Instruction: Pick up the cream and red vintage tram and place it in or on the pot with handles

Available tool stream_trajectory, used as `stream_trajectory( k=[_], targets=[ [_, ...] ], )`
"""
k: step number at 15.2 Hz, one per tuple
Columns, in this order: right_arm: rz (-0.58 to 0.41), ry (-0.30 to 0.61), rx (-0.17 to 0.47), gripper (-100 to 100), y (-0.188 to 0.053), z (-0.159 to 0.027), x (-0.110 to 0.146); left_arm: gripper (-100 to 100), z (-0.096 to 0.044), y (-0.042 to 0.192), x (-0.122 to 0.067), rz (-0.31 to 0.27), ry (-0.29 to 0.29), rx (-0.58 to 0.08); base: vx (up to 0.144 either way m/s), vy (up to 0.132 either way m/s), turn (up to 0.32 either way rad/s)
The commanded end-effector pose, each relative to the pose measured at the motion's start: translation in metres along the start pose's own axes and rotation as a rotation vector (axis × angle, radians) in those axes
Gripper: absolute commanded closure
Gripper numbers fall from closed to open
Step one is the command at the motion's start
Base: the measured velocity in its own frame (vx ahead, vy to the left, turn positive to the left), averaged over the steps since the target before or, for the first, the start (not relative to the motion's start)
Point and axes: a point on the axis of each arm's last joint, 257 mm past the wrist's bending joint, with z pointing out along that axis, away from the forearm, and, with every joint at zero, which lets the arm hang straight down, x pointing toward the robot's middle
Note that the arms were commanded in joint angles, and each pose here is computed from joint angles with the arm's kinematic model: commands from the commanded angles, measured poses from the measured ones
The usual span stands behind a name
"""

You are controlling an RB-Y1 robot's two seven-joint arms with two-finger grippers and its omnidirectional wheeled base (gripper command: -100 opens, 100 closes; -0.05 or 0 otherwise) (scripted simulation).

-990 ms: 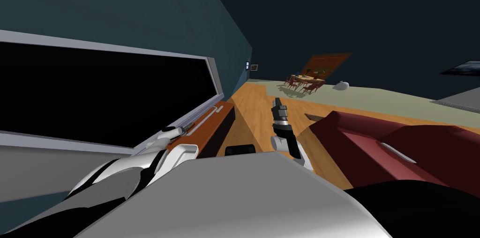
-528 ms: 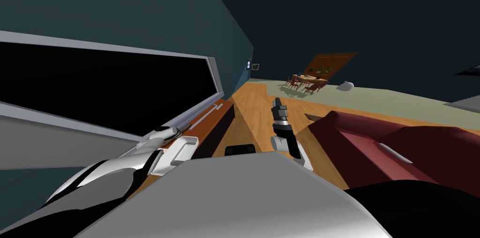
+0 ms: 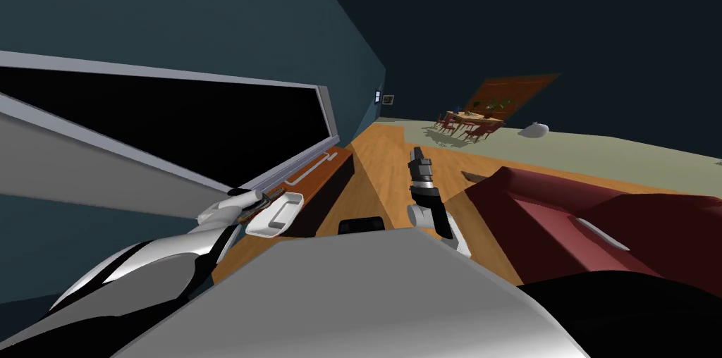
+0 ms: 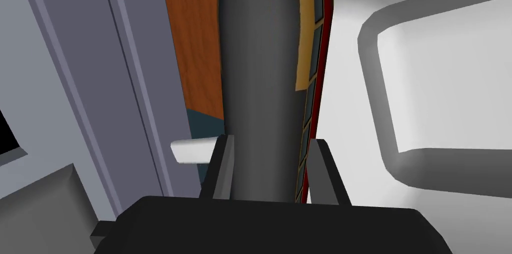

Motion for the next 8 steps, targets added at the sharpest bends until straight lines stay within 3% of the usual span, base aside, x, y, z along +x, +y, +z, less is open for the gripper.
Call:
stream_trajectory(
  k=[1, 2, 6, 8],
  targets=[
    [0.0, 0.0, 0.0, 0, 0.0, 0.0, 0.0, 100, 0.0, 0.0, 0.0, 0.0, 0.0, 0.0, -0.104, -0.021, 0.061],
    [0.0, 0.0, 0.0, 0, 0.0, 0.0, 0.0, -100, 0.0, 0.002, -0.001, 0.002, -0.003, -0.006, -0.041, -0.011, 0.014],
    [0.0, 0.0, 0.0, 0, 0.0, 0.0, 0.0, -100, 0.001, 0.003, -0.002, 0.003, -0.004, -0.007, -0.01, -0.002, 0.001],
    [0.0, 0.0, 0.0, 0, 0.0, 0.0, 0.0, -100, -0.006, -0.008, -0.004, 0.0, -0.009, -0.013, -0.013, -0.007, -0.047]
  ],
)
